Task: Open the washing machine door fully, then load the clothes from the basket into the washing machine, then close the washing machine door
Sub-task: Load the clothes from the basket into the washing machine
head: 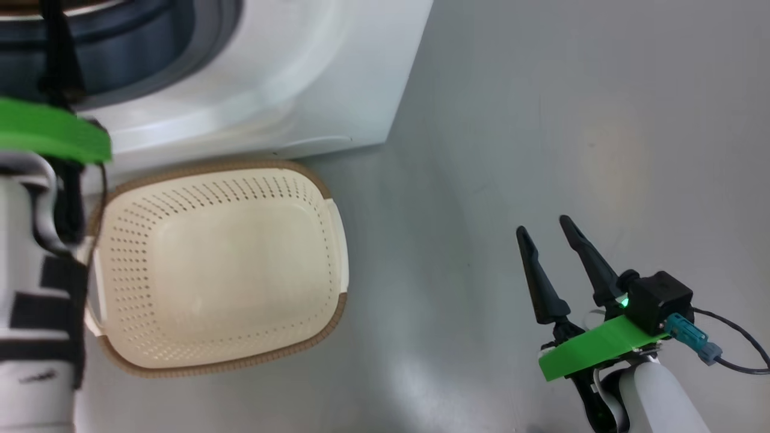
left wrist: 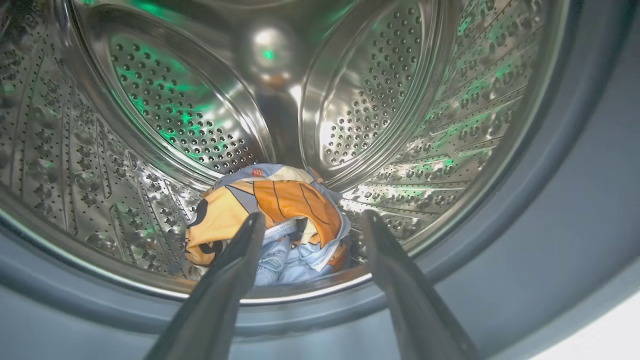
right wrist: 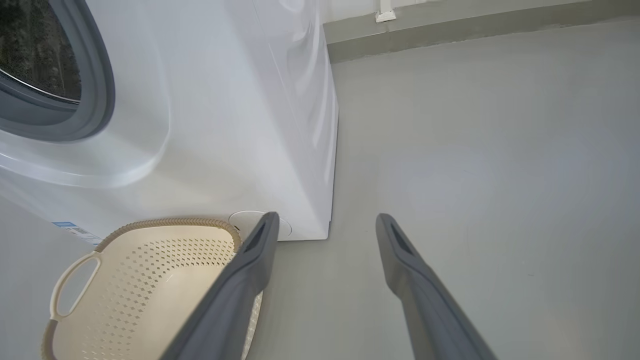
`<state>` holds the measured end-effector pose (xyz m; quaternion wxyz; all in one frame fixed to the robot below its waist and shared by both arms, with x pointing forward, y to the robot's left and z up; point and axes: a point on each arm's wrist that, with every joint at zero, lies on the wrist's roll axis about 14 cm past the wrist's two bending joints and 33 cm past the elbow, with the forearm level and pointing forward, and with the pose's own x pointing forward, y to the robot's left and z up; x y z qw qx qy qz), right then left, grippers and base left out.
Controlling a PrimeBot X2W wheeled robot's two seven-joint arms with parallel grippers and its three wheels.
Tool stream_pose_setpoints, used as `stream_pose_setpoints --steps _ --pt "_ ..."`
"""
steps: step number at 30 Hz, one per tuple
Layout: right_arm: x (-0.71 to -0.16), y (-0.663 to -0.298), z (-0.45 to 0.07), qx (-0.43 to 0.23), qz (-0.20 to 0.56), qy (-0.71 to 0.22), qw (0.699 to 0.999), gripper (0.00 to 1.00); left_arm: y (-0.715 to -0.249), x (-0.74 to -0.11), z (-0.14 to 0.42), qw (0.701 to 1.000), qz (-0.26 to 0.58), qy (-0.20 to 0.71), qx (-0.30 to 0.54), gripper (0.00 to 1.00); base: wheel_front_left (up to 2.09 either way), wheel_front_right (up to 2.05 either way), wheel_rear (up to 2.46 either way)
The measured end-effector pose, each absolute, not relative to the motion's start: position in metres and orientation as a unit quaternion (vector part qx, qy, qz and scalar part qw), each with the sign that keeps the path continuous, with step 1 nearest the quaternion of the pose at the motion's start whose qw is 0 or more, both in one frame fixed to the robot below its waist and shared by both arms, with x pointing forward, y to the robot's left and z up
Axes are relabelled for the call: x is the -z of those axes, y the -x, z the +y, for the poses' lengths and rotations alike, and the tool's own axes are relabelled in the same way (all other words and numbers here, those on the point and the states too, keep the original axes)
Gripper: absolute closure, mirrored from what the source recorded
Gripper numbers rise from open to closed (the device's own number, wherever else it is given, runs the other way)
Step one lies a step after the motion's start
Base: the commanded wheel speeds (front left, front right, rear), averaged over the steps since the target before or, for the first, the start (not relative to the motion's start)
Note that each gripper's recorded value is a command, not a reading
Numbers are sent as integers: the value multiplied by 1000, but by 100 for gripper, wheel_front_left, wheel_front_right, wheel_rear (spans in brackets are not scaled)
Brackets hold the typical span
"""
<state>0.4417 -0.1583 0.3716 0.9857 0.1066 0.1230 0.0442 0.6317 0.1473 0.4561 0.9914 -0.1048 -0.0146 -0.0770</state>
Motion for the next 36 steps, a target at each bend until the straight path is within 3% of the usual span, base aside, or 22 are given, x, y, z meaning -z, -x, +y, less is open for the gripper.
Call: stream_pose_setpoints --steps 12,36 --pt "-408 -425 -155 -52 88 -99 990 0 -563 -495 167 990 -51 121 42 0 0 0 0" --pt "-480 -379 -163 -47 0 -85 995 0 -418 -511 196 992 -59 112 -8 0 0 0 0"
